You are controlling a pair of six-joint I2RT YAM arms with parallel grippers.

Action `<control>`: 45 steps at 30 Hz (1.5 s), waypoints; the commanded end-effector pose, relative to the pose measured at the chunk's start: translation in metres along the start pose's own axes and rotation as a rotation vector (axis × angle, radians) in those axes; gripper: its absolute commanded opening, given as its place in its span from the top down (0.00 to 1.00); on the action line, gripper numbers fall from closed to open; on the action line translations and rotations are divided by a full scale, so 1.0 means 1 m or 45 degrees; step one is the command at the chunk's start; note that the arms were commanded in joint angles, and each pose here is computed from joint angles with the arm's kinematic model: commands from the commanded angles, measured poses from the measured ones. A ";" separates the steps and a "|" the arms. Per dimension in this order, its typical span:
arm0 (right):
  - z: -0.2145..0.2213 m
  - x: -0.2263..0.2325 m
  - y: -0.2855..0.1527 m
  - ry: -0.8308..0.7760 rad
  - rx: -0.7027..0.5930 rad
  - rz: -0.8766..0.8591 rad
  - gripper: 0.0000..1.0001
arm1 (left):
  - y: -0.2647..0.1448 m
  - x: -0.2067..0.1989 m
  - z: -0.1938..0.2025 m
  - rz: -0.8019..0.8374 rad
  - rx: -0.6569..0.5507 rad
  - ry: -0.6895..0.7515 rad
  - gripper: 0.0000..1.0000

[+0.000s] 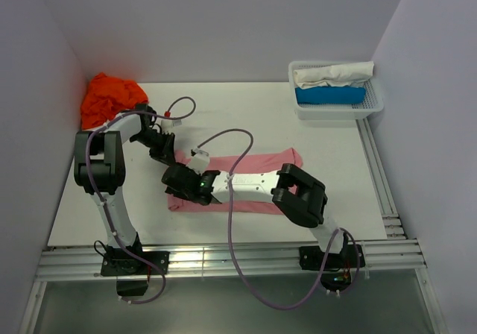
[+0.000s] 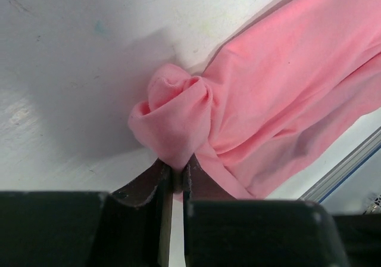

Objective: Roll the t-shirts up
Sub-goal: Roll the tshirt

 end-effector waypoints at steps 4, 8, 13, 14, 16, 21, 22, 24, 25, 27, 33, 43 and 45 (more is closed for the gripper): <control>-0.016 -0.014 0.010 -0.275 -0.146 0.271 0.44 | -0.011 -0.004 -0.008 -0.058 -0.054 0.049 0.91; -0.021 0.001 0.024 -0.355 -0.192 0.319 0.42 | -0.012 -0.005 -0.009 -0.060 -0.054 0.054 0.91; -0.025 0.014 0.033 -0.417 -0.221 0.302 0.42 | -0.011 -0.004 -0.008 -0.061 -0.045 0.053 0.91; -0.026 0.017 0.035 -0.420 -0.225 0.304 0.42 | -0.011 -0.004 -0.008 -0.063 -0.046 0.052 0.91; -0.025 0.019 0.036 -0.438 -0.225 0.310 0.42 | -0.011 -0.004 -0.008 -0.063 -0.045 0.053 0.91; -0.029 0.024 0.031 -0.466 -0.263 0.334 0.42 | -0.010 -0.003 -0.007 -0.065 -0.040 0.049 0.91; -0.030 0.024 0.029 -0.477 -0.269 0.334 0.42 | -0.010 -0.003 -0.007 -0.068 -0.041 0.050 0.91; -0.029 0.029 0.027 -0.489 -0.273 0.310 0.42 | -0.010 -0.003 -0.008 -0.073 -0.043 0.050 0.91; -0.028 0.028 0.028 -0.497 -0.271 0.307 0.42 | -0.009 -0.002 -0.007 -0.070 -0.041 0.048 0.91; -0.026 0.030 0.031 -0.501 -0.265 0.293 0.42 | -0.009 -0.003 -0.007 -0.069 -0.040 0.049 0.91; -0.019 0.033 0.043 -0.528 -0.249 0.284 0.42 | -0.008 -0.003 -0.007 -0.073 -0.035 0.050 0.91; -0.003 0.023 0.052 -0.538 -0.168 0.308 0.44 | -0.007 -0.004 -0.007 -0.078 -0.034 0.053 0.91; 0.002 0.020 0.052 -0.538 -0.143 0.318 0.47 | -0.007 -0.004 -0.007 -0.081 -0.036 0.053 0.90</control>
Point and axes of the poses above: each gripper's point midway between its finger pads, its own y axis out along the fingers, its own x axis along the line the jaws close on, z = x × y, the point moved 4 cm from there along -y, back along the fingers, and after that the axes turned 2 degrees about y, right-handed, at the moved point
